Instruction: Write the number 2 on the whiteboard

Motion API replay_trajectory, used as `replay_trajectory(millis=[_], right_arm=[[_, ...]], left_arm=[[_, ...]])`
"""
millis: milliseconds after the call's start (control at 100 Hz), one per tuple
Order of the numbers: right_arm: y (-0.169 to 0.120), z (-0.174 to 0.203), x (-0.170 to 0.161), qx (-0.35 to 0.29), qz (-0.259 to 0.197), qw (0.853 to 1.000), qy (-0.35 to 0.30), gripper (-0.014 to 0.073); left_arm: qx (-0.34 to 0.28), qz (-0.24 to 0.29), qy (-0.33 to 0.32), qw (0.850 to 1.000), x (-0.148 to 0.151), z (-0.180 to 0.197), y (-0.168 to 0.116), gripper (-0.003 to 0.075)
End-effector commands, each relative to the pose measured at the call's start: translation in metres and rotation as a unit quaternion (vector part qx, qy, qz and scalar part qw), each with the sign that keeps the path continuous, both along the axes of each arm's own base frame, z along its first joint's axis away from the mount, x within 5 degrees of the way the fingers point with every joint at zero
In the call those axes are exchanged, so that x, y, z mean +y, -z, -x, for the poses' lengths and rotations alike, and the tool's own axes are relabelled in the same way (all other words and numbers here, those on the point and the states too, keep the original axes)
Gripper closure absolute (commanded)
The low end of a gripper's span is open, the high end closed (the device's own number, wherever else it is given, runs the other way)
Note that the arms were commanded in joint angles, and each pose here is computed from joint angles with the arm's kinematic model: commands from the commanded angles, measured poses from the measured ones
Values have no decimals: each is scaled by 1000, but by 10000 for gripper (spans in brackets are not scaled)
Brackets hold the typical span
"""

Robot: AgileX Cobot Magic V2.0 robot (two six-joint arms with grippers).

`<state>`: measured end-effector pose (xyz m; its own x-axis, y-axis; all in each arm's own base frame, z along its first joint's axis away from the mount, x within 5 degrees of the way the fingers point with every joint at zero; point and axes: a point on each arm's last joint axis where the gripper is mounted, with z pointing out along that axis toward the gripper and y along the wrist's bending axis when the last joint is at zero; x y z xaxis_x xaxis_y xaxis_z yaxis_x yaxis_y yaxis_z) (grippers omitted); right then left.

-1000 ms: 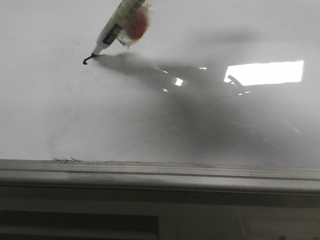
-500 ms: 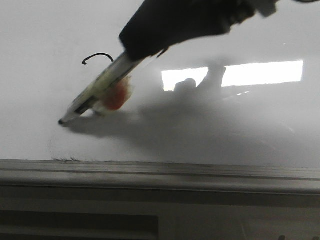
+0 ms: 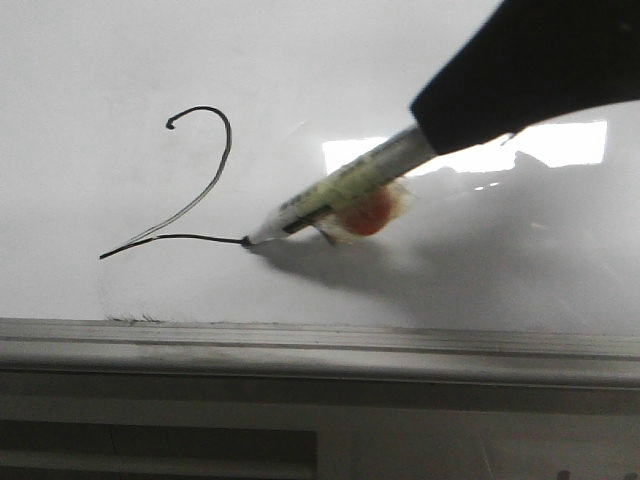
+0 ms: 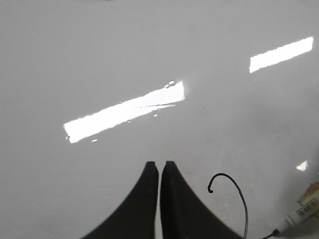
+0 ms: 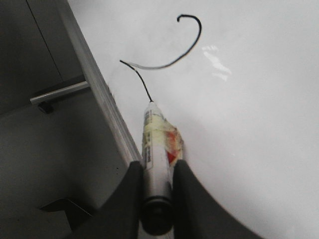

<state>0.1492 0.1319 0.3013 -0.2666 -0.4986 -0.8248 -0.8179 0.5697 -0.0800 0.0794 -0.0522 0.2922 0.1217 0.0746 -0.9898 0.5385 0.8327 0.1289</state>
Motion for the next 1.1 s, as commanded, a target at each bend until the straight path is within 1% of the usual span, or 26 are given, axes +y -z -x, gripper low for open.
replay_trajectory(millis=[0, 130, 160, 230, 300, 350, 370, 420, 470, 500, 530, 570, 630, 660, 710, 780, 860, 930, 990, 1090], right_arm=[[-12, 1, -11, -42, -11, 999, 25, 643], [-23, 9, -13, -39, -47, 998, 27, 645], [-26, 11, -13, -39, -48, 998, 24, 645], [-36, 16, -14, -38, -50, 998, 9, 645], [-47, 19, -13, -38, -52, 998, -4, 645], [-56, 20, -12, -39, -52, 998, -15, 645], [-60, 19, -11, -43, -54, 997, -17, 645], [-68, 17, -6, -49, -53, 997, -27, 645], [-73, 13, 0, -50, -51, 997, -38, 645], [-75, 11, 5, -50, -50, 997, -45, 645], [-77, 7, 11, -48, -43, 996, -53, 645], [-77, 3, 18, -46, -36, 996, -60, 645], [-75, -2, 29, -42, -24, 996, -76, 645], [-75, -4, 35, -43, -18, 995, -85, 645], [-73, -6, 45, -34, -10, 994, -101, 645], [-74, -5, 57, -30, -8, 992, -121, 645], [-75, -2, 66, -35, -6, 990, -138, 645], [-77, 0, 70, -45, -8, 988, -145, 645], [-77, 2, 71, -47, -9, 988, -148, 644], [-76, 3, 71, -41, -1, 987, -154, 644]], left_arm=[[-40, 30, 4, 999, -1, 0, -18, 739], [-48, 18, 4, 999, -1, 0, -18, 739], [-51, 14, 4, 999, -1, 0, -18, 734], [-58, 6, 6, 998, -2, 1, -18, 691], [-65, 2, 15, 998, -3, 2, -18, 601], [-70, -8, 27, 997, -5, 3, -18, 500], [-71, -16, 33, 997, -7, 3, -17, 472], [-72, -28, 51, 996, -12, 3, -16, 366], [-67, -38, 73, 994, -18, 3, -13, 301], [-65, -52, 87, 993, -22, 2, -11, 281], [-68, -71, 105, 990, -28, 2, -9, 276], [-79, -112, 125, 983, -35, 0, -4, 281], [-105, -176, 162, 965, -47, 0, 3, 281], [-104, -194, 176, 960, -53, -1, 8, 282], [-93, -203, 188, 956, -61, -4, 11, 289], [-72, -205, 190, 958, -68, -10, 13, 297], [-62, -210, 189, 957, -74, -17, 12, 299], [-53, -224, 190, 954, -79, -21, 14, 299], [-37, -247, 188, 950, -81, -25, 19, 299], [-25, -258, 187, 948, -82, -27, 23, 299]])
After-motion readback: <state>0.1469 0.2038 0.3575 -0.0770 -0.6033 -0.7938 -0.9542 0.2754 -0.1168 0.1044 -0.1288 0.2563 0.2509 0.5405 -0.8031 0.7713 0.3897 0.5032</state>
